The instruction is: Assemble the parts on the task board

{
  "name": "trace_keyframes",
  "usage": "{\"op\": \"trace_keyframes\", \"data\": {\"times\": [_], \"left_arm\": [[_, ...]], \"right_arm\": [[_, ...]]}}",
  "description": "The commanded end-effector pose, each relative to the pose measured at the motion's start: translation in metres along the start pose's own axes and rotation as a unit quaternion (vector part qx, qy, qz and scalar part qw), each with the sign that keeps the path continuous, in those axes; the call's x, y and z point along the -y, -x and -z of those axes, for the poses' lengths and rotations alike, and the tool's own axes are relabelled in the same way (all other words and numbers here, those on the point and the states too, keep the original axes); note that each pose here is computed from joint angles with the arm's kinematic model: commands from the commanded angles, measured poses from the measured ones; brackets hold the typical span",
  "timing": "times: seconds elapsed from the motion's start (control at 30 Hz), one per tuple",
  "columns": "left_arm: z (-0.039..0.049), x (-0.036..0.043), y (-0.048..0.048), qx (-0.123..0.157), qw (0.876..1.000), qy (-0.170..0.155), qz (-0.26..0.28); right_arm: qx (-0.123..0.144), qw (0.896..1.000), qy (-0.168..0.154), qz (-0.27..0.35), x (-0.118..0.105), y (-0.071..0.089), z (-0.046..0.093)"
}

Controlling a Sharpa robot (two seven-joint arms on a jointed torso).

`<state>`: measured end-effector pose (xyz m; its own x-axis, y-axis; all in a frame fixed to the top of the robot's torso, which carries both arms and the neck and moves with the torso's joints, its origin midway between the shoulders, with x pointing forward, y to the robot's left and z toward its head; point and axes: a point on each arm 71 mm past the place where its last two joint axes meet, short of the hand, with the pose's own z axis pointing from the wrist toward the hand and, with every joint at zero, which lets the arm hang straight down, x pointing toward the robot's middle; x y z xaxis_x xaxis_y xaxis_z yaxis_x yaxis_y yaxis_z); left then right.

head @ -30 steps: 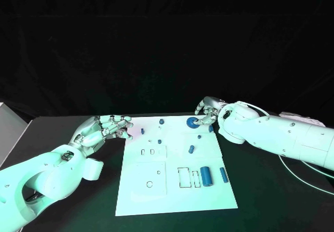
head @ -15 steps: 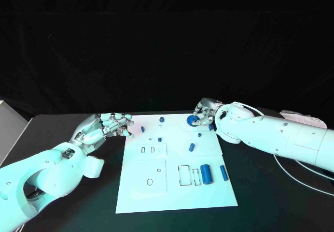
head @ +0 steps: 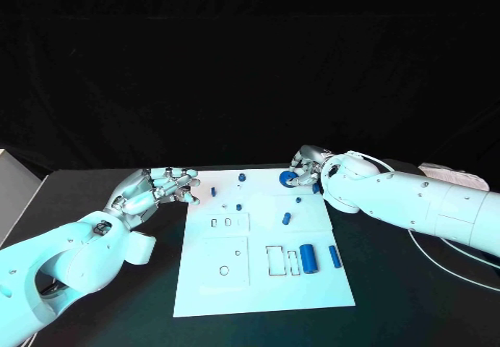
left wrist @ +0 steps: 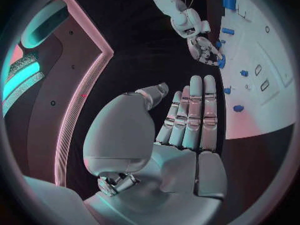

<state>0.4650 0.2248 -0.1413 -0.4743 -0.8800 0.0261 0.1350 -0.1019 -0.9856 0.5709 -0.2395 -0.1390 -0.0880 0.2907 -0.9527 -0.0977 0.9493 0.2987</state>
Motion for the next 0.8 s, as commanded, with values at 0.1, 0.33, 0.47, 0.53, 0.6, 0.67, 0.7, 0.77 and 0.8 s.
{"op": "trace_keyframes", "data": {"times": [0.1,0.33,0.47,0.53,0.6,0.67,0.7,0.77,0.8], "left_arm": [[-0.0004,0.0007,-0.0020,-0.011,1.000,-0.004,0.001],[-0.0001,0.0007,-0.0018,-0.011,1.000,-0.003,0.001],[0.0000,0.0008,-0.0016,-0.011,1.000,-0.003,0.001],[0.0001,0.0008,-0.0016,-0.011,1.000,-0.003,0.001],[0.0001,0.0008,-0.0016,-0.011,1.000,-0.003,0.001],[0.0002,0.0008,-0.0016,-0.011,1.000,-0.003,0.001],[0.0002,0.0009,-0.0016,-0.011,1.000,-0.003,0.001],[0.0002,0.0009,-0.0016,-0.011,1.000,-0.003,0.001],[0.0002,0.0009,-0.0015,-0.011,1.000,-0.003,0.001]], "right_arm": [[-0.013,1.000,-0.001,0.011,0.001,-0.005,0.000],[0.000,1.000,0.008,0.024,-0.001,-0.005,0.001],[0.015,0.999,0.018,0.023,-0.004,-0.003,0.002],[0.024,0.999,0.025,0.022,-0.007,-0.003,0.004],[0.036,0.998,0.037,0.022,-0.011,-0.002,0.006],[0.046,0.998,0.047,0.023,-0.015,-0.001,0.008],[0.052,0.997,0.053,0.024,-0.017,0.000,0.009],[0.063,0.995,0.067,0.024,-0.024,0.000,0.013],[0.068,0.995,0.073,0.025,-0.027,0.001,0.015]]}}
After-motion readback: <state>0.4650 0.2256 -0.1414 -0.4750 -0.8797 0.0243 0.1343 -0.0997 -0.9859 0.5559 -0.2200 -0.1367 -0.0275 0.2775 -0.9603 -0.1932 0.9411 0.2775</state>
